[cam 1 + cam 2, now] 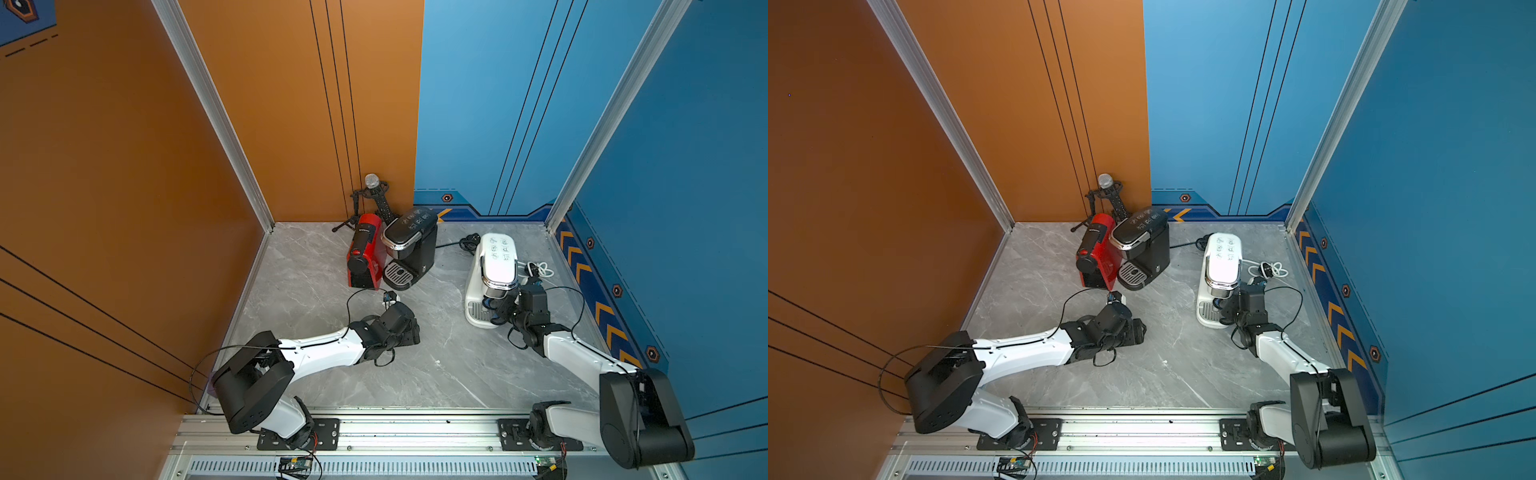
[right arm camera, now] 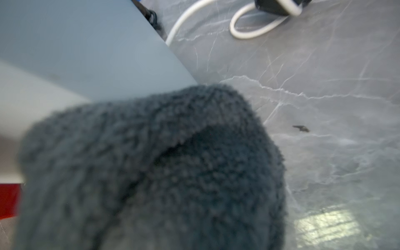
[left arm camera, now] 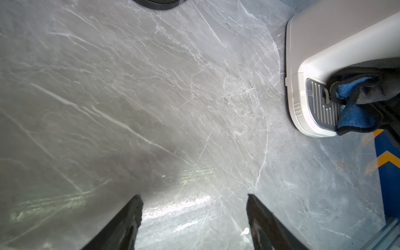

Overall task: Wipe the surface of a coffee machine
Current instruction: Wipe the dirt from the surface of the coffee machine, then place the cleaning item at the center of the board.

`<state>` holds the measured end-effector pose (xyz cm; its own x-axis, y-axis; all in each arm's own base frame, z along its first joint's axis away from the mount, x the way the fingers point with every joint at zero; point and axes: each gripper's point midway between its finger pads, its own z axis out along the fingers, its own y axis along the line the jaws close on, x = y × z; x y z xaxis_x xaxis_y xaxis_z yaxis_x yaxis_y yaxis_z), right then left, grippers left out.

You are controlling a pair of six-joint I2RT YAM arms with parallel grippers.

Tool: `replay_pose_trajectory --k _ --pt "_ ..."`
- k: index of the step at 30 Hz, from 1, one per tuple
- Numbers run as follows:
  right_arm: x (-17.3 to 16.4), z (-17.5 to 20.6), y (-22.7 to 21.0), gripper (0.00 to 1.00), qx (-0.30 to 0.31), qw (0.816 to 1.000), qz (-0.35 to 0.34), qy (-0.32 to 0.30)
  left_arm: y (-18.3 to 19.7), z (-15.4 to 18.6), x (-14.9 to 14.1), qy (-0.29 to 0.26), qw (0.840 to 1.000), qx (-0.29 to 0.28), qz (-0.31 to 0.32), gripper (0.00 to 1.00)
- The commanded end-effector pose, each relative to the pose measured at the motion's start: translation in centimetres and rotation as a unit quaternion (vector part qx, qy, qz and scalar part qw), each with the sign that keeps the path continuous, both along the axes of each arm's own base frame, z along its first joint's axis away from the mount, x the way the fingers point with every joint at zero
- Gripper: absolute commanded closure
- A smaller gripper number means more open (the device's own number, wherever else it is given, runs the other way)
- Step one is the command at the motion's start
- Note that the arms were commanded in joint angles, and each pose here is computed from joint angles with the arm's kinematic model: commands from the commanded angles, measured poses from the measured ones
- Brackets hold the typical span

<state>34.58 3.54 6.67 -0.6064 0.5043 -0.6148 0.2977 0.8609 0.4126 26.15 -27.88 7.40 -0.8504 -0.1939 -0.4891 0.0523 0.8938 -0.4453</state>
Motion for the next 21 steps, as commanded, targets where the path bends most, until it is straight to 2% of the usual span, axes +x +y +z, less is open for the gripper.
replay_pose_trajectory --k 1,8,11,15,19,21 --pt "0.2 -1.2 2.5 0.96 0.038 0.999 0.032 0.014 -0.6 0.3 -0.1 -0.001 1.000 -0.006 -0.005 0.23" --pt "-3.2 -3.6 3.9 0.96 0.047 0.997 0.041 0.054 -0.2 0.0 -0.3 0.000 1.000 -0.001 -0.002 0.23" --pt "-4.9 -3.8 2.9 0.96 0.032 0.996 0.028 0.074 -0.3 -0.1 -0.3 0.000 1.000 -0.001 -0.003 0.23" --pt "-6.6 -3.0 0.8 0.96 0.028 0.996 -0.004 0.082 -0.4 0.0 -0.2 -0.001 1.000 -0.001 -0.004 0.23" --pt "-6.9 -1.5 0.4 0.95 0.062 0.995 -0.023 0.078 -0.3 -0.2 -0.3 -0.002 1.000 -0.003 -0.004 0.23" --pt "-6.1 0.1 0.4 0.95 0.090 0.994 -0.034 0.052 -0.4 -0.3 -0.2 -0.003 1.000 -0.005 -0.003 0.23"
